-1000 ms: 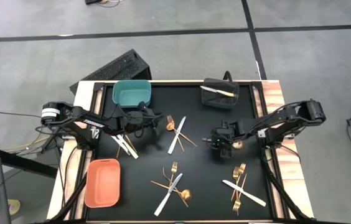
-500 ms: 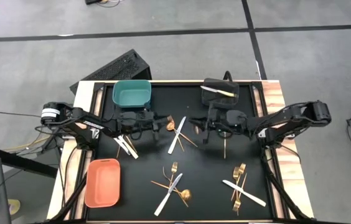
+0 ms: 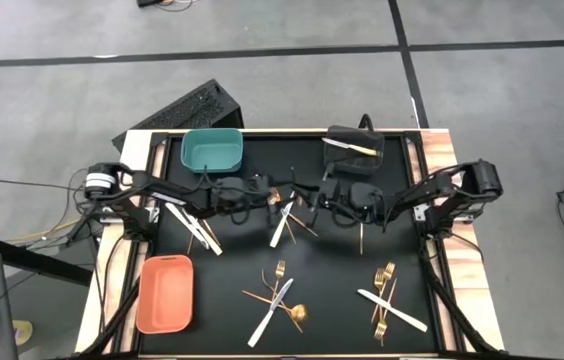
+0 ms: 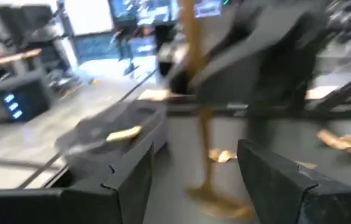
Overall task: Sort silverware by color (type)
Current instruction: Put the gold spoon into the green bin, then put the gold fork into the orange bin
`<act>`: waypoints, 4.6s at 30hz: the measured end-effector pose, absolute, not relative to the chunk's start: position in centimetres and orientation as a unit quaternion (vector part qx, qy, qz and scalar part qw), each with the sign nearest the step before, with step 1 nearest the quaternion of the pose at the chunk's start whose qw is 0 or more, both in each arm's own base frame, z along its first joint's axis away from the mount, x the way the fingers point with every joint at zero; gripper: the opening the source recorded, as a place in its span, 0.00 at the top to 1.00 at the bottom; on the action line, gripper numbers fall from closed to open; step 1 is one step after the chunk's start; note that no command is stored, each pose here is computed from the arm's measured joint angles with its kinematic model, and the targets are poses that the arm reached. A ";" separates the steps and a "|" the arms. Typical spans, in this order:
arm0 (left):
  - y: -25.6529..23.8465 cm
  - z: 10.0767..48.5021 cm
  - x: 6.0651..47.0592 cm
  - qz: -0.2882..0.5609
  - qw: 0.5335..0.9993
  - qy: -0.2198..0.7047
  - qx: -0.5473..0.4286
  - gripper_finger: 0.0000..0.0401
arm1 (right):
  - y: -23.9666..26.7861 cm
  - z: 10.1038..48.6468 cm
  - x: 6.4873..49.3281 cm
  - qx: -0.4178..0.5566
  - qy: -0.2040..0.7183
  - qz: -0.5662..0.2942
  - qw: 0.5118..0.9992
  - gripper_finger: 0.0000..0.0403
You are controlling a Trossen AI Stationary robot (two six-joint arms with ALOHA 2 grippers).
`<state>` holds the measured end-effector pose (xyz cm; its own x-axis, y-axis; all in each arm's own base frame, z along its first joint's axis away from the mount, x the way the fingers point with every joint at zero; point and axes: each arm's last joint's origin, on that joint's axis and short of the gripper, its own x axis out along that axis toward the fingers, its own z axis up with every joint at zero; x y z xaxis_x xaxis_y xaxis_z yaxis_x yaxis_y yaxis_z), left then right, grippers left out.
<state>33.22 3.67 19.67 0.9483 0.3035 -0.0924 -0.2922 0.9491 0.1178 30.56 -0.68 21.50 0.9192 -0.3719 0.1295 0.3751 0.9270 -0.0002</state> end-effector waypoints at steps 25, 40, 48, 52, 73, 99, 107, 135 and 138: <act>4.7 19.6 33.1 0.149 0.979 0.095 0.104 0.99 | -0.8 22.1 30.3 -0.023 -0.046 -0.231 0.972 0.72; 8.5 25.5 20.0 0.380 0.770 0.481 0.178 0.99 | -1.7 22.6 27.4 0.018 0.065 -0.313 0.947 0.58; 13.3 24.2 17.6 0.377 0.659 0.619 0.204 0.99 | -1.7 22.2 27.5 0.036 0.065 -0.313 0.947 0.59; 15.3 22.7 17.4 0.351 0.585 0.688 0.245 0.99 | -1.1 22.3 27.5 0.035 0.065 -0.303 0.950 0.59; 19.4 20.6 20.8 0.302 0.520 0.758 0.253 0.83 | -0.2 21.4 27.4 0.053 0.102 -0.293 0.949 0.58; 10.6 24.7 22.3 0.249 0.893 0.374 -0.011 0.65 | -0.6 16.5 24.3 0.164 0.367 -0.281 0.871 0.62; 7.7 21.3 24.7 0.185 0.937 0.296 -0.012 0.65 | -0.6 14.7 20.2 0.228 0.518 -0.380 0.732 0.62; 7.6 25.8 24.6 0.190 0.947 0.250 0.061 0.65 | -3.5 22.7 25.0 0.214 0.463 -0.301 0.806 0.62; 6.9 24.0 24.1 0.204 0.935 0.288 0.019 0.65 | -4.1 22.9 25.3 0.174 0.444 -0.308 0.823 0.62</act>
<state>24.08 6.88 23.98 0.7502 0.3936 -0.5314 -0.3712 0.9157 0.1541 25.32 -4.13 22.87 0.4160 -0.3532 -0.8380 0.6614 0.7499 0.0122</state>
